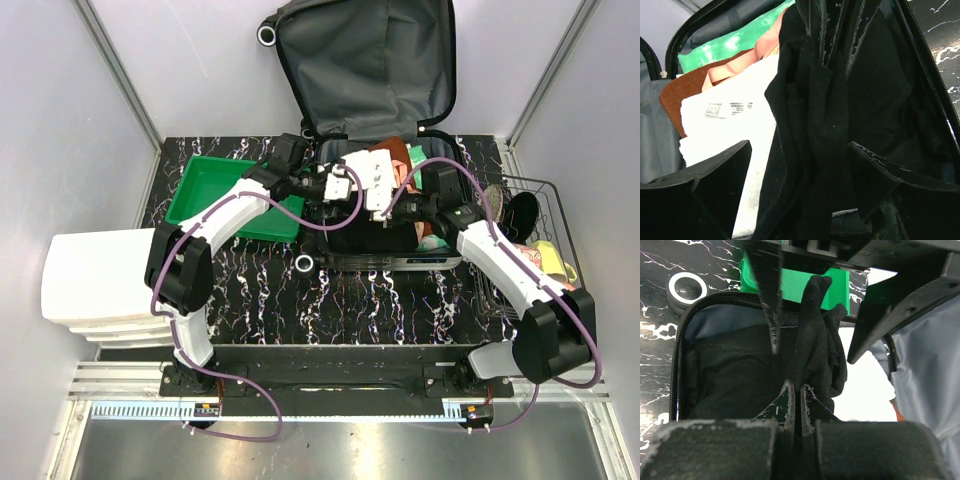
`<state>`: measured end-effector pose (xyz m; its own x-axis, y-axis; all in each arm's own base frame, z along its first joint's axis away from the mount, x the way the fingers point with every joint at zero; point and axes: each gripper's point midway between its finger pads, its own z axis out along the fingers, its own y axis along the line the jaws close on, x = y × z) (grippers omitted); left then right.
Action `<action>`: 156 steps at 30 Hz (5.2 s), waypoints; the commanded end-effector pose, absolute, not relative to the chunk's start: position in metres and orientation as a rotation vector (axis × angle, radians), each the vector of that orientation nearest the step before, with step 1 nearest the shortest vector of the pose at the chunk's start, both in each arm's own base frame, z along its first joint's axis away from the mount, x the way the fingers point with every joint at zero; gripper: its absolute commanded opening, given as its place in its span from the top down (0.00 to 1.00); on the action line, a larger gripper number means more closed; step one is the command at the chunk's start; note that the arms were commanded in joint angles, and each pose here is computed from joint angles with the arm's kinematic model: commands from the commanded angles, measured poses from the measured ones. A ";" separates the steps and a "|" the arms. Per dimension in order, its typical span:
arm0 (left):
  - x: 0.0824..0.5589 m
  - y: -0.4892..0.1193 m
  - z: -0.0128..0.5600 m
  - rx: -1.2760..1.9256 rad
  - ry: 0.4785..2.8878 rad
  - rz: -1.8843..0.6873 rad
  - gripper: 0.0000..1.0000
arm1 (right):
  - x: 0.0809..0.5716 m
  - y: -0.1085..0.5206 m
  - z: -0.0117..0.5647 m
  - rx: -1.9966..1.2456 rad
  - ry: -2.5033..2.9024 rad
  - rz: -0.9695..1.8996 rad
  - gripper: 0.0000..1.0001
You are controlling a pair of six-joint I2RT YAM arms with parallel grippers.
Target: Open, take out, and arrange the luggage
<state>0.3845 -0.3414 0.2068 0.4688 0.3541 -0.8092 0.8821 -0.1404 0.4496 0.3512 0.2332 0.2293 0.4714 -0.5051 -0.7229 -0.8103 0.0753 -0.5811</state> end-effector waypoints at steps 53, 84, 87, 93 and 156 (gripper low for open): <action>0.537 -0.058 0.174 0.635 2.383 -0.202 1.00 | 0.397 0.146 0.272 -0.876 1.749 0.427 0.00; 0.556 0.075 0.117 0.358 2.563 0.466 0.59 | 0.398 0.148 0.268 -0.893 1.762 0.448 0.00; 0.552 0.084 0.130 0.298 2.552 0.505 0.22 | 0.398 0.149 0.267 -0.894 1.759 0.453 0.00; 0.553 0.038 0.197 0.418 2.347 0.178 0.12 | 0.396 0.150 0.265 -0.886 1.766 0.473 0.00; 0.448 -0.163 0.244 0.837 2.190 -0.535 0.32 | 0.467 0.165 0.206 -0.378 2.194 0.568 0.03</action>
